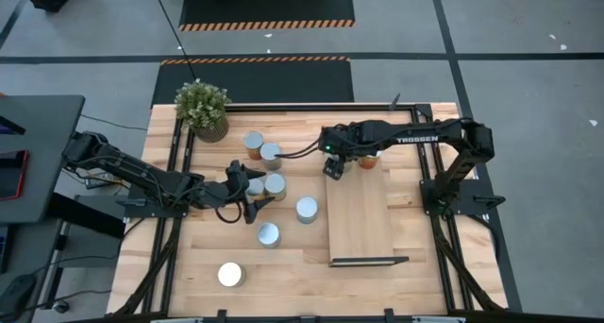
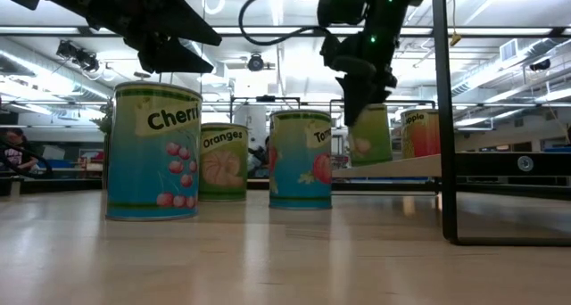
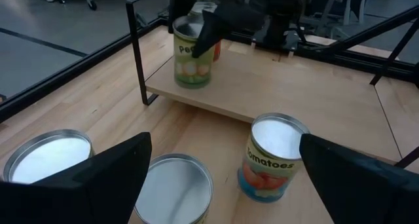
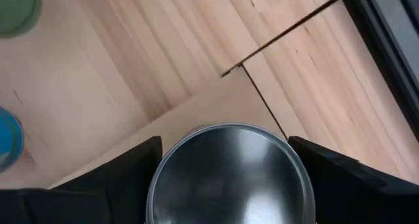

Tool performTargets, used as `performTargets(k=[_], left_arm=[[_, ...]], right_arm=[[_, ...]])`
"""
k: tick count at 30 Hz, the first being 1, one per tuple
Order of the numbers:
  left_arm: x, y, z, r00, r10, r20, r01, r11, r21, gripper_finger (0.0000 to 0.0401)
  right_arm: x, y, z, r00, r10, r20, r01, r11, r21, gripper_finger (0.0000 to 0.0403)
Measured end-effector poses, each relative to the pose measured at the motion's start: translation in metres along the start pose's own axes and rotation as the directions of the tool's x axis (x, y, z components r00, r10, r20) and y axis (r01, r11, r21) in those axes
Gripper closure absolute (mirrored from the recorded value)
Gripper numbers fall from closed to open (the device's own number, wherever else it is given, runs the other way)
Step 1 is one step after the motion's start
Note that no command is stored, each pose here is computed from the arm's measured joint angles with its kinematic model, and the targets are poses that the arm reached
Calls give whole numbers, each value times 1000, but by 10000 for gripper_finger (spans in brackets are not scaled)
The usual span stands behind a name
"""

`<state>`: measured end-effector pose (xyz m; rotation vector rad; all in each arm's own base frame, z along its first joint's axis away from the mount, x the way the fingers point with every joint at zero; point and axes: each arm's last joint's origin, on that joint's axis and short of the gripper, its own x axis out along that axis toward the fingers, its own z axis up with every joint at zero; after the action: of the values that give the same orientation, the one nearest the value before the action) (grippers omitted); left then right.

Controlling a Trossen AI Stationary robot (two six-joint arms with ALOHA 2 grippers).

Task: Pick and place cans onto a shelf
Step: Put the canned pears on the shelf

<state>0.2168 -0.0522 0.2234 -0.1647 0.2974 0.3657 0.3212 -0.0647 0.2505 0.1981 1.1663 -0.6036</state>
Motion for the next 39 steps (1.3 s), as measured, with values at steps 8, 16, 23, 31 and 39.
performTargets(k=[8,16,23,31,39], left_arm=[[0,0,0,1000,0,0,0,1000,0,5],[0,0,0,1000,0,0,0,1000,-1,5],[0,0,0,1000,0,0,0,1000,-1,5],[0,0,0,1000,0,0,0,1000,0,5],[0,0,0,1000,0,0,0,1000,-1,5]], right_arm=[[5,-3,2,1000,11,17,-11,1000,11,45],[2,-3,2,999,9,35,-9,1000,8,43],[-9,-4,1,998,0,67,-1,1000,5,43],[-13,-1,-1,997,3,77,-2,1000,-8,43],[-13,-1,-1,997,-2,77,3,1000,-9,43]])
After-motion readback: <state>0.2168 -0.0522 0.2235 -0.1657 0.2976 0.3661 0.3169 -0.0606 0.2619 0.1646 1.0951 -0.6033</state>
